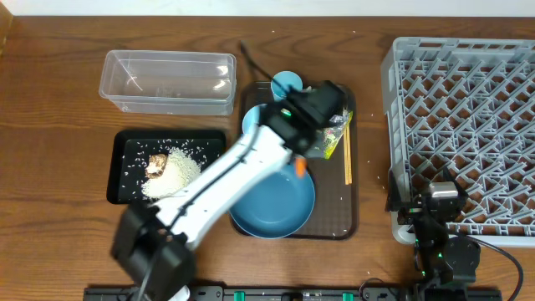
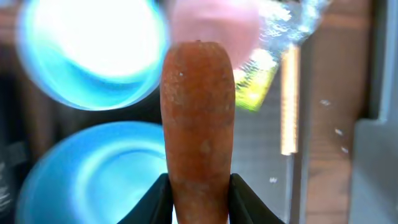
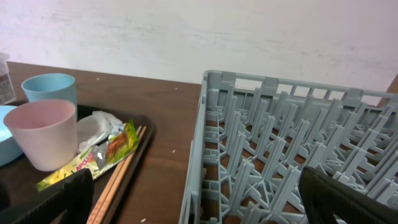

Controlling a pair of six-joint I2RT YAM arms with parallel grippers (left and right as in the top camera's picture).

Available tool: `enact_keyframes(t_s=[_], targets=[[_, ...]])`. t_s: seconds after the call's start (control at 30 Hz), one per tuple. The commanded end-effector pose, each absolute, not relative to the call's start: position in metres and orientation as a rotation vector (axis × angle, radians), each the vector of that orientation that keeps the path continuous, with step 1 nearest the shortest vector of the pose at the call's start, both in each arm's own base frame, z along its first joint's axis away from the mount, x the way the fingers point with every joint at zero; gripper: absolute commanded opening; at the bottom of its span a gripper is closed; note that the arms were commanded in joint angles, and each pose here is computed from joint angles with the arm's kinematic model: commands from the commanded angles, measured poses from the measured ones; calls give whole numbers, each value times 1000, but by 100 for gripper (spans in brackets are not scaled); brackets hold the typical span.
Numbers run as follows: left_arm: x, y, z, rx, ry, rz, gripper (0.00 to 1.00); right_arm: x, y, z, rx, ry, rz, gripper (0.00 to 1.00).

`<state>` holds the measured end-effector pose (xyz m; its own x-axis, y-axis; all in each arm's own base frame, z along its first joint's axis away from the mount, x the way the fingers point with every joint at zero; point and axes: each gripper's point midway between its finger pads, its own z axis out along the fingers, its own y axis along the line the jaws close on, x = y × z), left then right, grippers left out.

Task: Sort waste into correct bins and load items into the dishwasher rack
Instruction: 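Lift the carrot and carry it left over the black tray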

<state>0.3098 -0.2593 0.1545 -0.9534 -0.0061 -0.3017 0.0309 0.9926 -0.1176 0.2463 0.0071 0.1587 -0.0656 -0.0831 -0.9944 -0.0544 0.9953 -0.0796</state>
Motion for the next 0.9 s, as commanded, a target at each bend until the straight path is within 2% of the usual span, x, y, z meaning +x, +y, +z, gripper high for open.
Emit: enact_keyframes(t_s=[0.0,0.57,0.87], targets=[[319,-219,160,-90,2841,-80,26,246,4,158,-87,1638,-29,99],[337,-51,148,-754,2900,164,26,246,4,158,-87,1638,-29,99],[317,29,111,-1258,2802,276,26,246,4,158,-87,1638,-29,99]])
